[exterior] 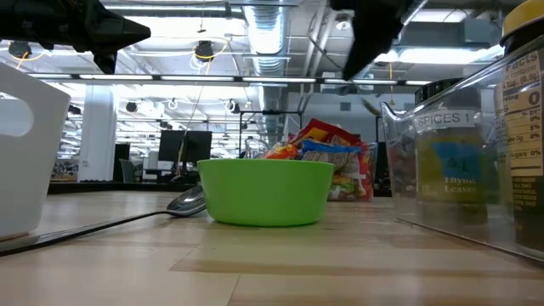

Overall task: Pick & Place Food Item
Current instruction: Put the silver spoon into the white bin

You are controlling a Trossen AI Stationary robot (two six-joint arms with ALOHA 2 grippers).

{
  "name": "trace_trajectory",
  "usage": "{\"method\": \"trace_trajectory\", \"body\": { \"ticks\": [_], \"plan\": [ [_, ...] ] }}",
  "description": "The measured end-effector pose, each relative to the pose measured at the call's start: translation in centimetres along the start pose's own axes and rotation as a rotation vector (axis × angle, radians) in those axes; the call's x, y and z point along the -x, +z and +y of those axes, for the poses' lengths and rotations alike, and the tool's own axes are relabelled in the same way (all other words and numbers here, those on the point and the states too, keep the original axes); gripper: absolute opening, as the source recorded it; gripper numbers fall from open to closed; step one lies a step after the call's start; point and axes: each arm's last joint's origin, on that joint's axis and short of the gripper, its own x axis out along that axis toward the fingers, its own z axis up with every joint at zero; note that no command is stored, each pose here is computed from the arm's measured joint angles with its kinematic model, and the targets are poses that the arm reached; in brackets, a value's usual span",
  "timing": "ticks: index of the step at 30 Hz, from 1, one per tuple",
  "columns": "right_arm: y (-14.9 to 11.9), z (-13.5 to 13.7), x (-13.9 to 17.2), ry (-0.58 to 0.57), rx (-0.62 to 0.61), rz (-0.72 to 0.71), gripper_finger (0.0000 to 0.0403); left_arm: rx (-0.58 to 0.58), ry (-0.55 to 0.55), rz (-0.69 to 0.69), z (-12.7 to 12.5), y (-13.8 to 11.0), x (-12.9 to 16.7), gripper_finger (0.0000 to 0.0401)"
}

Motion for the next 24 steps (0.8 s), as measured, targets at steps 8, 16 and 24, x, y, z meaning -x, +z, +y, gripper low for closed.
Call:
{"method": "trace_trajectory", "body": {
  "ticks": [8,16,24],
  "plan": [
    [2.0,0.8,0.4,0.035,-0.002,-0.21,0.0007,0.0,0.0,0.0,0.0,0.0,0.0,0.0008],
    [3.3,1.6,-0.1,0.074,0.016,-0.418,0.0008,0.0,0.0,0.0,0.0,0.0,0.0,0.0008],
    [2.7,2.1,-1.6,0.097,-0.023,-0.521,0.0008,0.0,0.0,0.0,0.0,0.0,0.0,0.0008]
  ]
}}
